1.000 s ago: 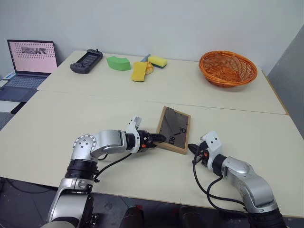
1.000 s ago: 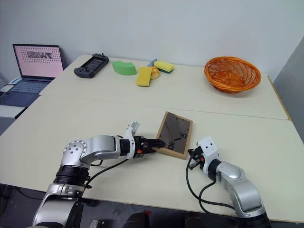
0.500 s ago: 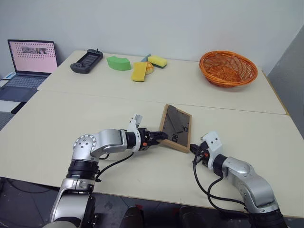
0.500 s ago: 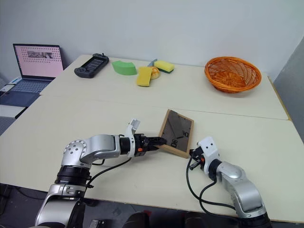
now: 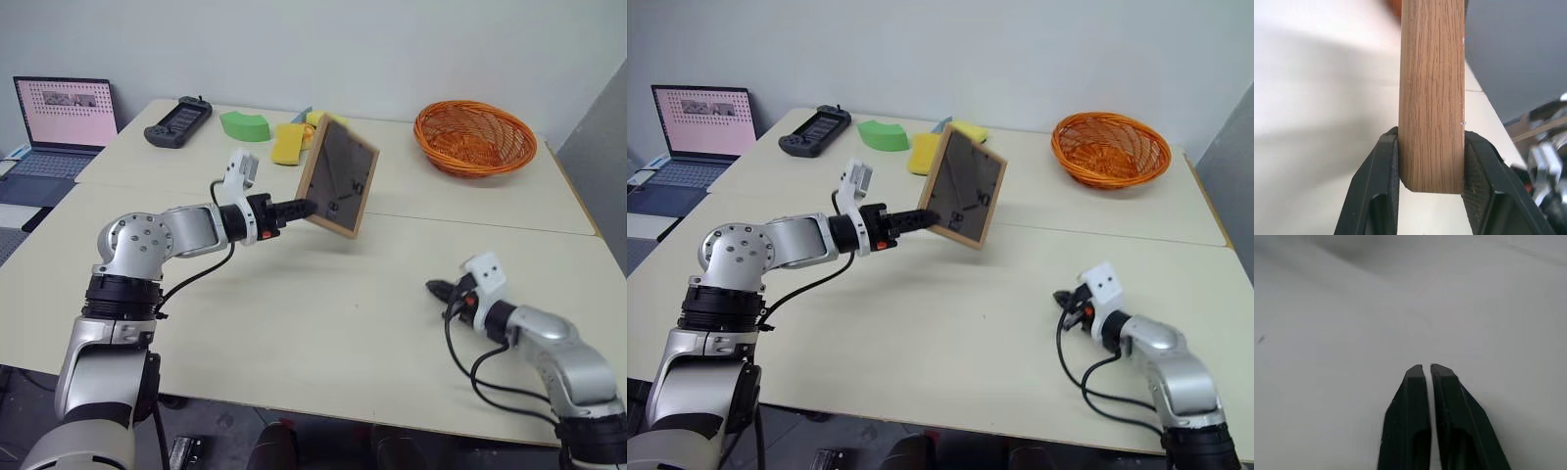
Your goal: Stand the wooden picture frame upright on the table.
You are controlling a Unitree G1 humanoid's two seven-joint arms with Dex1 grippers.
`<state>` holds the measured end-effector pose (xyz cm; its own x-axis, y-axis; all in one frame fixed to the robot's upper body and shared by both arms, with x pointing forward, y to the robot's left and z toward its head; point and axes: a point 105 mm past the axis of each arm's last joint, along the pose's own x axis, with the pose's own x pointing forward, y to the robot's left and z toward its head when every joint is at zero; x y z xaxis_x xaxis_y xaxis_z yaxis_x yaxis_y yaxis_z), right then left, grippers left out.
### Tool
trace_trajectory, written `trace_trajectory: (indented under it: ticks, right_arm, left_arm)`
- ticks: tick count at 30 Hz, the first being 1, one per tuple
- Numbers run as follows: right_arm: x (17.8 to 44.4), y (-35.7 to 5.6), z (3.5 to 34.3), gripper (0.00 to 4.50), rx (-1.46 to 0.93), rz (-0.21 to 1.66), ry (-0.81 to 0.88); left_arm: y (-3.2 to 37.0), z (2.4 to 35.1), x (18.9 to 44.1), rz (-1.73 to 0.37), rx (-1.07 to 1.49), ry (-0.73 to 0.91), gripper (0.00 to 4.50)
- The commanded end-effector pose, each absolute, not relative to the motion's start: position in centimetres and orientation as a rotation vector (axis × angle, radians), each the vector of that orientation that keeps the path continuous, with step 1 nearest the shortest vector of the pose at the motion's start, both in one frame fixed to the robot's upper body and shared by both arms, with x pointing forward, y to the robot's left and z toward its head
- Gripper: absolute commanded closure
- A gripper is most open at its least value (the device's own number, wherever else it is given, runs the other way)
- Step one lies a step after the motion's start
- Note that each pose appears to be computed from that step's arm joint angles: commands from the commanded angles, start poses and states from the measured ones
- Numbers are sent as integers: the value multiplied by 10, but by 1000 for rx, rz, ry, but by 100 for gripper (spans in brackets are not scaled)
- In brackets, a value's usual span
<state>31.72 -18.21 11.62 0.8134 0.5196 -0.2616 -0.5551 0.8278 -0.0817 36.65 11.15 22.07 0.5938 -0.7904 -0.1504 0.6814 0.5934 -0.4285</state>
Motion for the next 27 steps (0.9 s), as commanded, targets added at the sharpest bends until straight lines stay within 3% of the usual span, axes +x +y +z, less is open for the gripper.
trace_trajectory:
  ticks: [1, 5, 10, 15, 27]
  right_arm:
    - [323, -179, 157, 330, -153, 607, 120]
    - [325, -159, 220, 236, -126, 700, -30]
    - [315, -137, 268, 135, -123, 815, -140]
    - [308, -117, 297, 135, -51, 902, -197]
    - [314, -103, 288, 135, -14, 925, -177]
  left_arm:
    - [98, 243, 357, -994, -181, 185, 315]
    - [94, 240, 346, -1059, -21, 109, 315]
    - [93, 243, 342, -1085, 32, 70, 315]
    - [91, 247, 334, -1126, 78, 42, 315]
    - [88, 253, 329, -1141, 81, 20, 315]
